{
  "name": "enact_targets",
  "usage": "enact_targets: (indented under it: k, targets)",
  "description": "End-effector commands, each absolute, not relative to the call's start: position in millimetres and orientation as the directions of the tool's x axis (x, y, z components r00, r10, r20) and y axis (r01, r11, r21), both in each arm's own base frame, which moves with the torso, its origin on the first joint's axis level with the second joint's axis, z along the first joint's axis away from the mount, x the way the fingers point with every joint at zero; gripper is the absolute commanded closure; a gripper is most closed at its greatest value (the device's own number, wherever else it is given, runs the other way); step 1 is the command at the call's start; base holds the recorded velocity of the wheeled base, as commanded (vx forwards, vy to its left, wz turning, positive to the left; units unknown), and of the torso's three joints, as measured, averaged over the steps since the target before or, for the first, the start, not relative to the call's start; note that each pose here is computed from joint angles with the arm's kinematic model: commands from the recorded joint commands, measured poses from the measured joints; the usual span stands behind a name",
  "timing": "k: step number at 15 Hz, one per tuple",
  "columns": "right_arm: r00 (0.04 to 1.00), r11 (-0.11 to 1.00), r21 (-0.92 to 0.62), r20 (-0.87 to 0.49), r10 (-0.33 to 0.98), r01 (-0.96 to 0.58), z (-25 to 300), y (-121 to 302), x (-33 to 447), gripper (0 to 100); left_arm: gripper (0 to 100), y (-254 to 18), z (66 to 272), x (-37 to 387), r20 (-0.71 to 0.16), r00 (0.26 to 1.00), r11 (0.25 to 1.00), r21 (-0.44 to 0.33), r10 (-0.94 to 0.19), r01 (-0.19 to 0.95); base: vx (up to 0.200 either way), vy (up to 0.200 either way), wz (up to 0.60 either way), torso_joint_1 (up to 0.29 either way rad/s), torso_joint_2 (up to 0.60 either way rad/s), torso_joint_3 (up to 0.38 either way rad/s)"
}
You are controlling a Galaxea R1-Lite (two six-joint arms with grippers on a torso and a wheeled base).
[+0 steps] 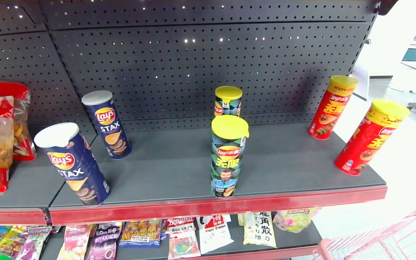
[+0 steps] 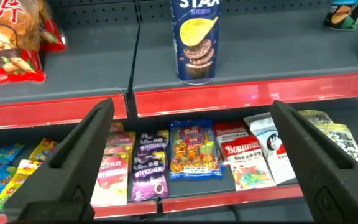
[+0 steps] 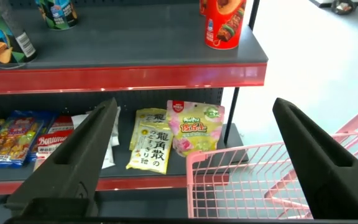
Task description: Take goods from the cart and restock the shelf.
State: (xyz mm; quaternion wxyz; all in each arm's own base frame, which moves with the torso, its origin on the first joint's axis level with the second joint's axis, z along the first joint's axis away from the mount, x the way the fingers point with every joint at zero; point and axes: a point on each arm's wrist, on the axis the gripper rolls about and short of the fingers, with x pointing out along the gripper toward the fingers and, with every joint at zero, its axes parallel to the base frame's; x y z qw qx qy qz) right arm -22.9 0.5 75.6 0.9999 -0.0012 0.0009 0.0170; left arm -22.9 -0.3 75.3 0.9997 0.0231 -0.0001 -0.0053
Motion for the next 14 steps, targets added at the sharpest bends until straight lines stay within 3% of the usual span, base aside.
enact_targets:
  k: [1,14]
  targets:
    - [0.999,0.999,-0.003,-0.003,0.034,-0.034,75.6,0.6,-22.8,0,0,-0.3,75.3,-22.8,-0.002,1.000,0.999,0.046,-0.011,0.011,0.000,0.000,0.00,0.000,0.00,0.000]
    - [1.000,1.000,-0.006,-0.002,0.021,-0.021,76.1,0.4,-22.9,0,0,-0.3,75.3,-22.8,-0.002,1.000,0.999,0.046,-0.011,0.011,0.000,0.000,0.00,0.000,0.00,0.000]
